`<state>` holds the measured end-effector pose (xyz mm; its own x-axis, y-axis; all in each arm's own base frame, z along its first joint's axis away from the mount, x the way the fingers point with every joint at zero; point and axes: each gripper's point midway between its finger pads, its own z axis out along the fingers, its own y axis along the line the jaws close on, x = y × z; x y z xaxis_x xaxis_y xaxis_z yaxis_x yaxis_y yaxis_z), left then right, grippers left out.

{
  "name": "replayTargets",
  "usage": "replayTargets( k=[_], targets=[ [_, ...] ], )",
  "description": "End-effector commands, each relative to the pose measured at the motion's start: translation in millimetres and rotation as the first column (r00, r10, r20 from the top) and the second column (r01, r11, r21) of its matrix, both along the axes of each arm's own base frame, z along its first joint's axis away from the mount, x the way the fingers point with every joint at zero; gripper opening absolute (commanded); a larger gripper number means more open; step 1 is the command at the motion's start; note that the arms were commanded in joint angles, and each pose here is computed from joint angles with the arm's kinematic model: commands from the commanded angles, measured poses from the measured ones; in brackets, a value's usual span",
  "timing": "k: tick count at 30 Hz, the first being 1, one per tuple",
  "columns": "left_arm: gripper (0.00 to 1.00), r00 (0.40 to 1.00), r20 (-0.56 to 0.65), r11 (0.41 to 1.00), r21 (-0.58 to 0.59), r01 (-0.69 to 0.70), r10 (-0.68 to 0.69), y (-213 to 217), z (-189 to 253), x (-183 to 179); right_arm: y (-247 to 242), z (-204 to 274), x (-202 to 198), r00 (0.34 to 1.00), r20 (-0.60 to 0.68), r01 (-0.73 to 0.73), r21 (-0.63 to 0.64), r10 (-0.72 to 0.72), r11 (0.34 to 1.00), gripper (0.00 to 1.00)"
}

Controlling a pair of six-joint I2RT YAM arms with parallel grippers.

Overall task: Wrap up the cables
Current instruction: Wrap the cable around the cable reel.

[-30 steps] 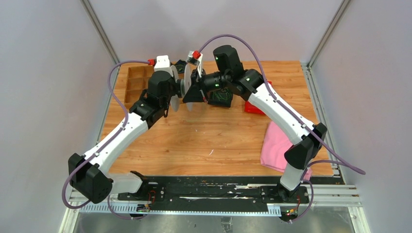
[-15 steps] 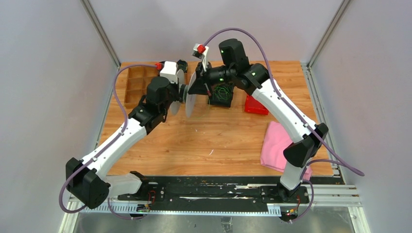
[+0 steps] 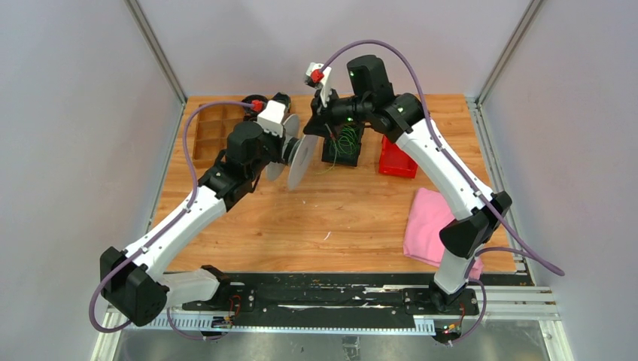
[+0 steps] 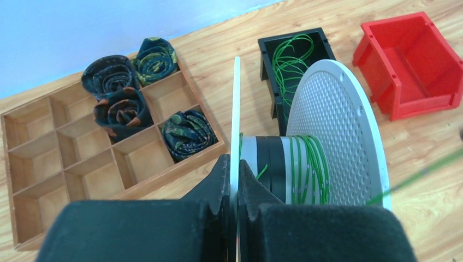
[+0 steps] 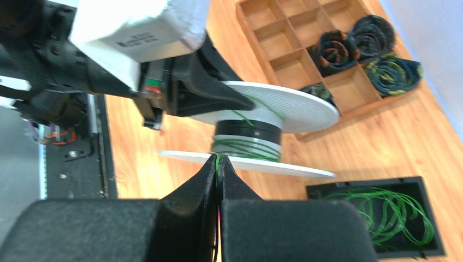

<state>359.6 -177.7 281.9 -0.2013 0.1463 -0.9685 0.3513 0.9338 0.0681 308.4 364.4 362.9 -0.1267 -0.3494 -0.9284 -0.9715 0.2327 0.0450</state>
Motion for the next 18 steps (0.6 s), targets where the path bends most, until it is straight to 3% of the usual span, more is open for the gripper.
replayTargets(
  k=[1, 10, 18],
  targets=[
    [0.0, 0.996, 0.033, 0.996, 0.003, 0.084, -0.084, -10, 9, -10, -21, 25, 31, 0.981, 0.182, 0.064, -0.009, -0.062, 0.998, 0.01],
    [0.0, 0.988, 0.016, 0.988, 0.012, 0.152, -0.153, -18, 6, -17, -37, 2, 60, 0.945, 0.324, 0.091, -0.121, -0.047, 0.988, 0.01],
    [0.0, 0.979, 0.011, 0.979, 0.0, 0.201, -0.201, -24, 8, -24, -46, -13, 76, 0.937, 0.35, 0.067, -0.156, -0.008, 0.986, 0.01]
  ],
)
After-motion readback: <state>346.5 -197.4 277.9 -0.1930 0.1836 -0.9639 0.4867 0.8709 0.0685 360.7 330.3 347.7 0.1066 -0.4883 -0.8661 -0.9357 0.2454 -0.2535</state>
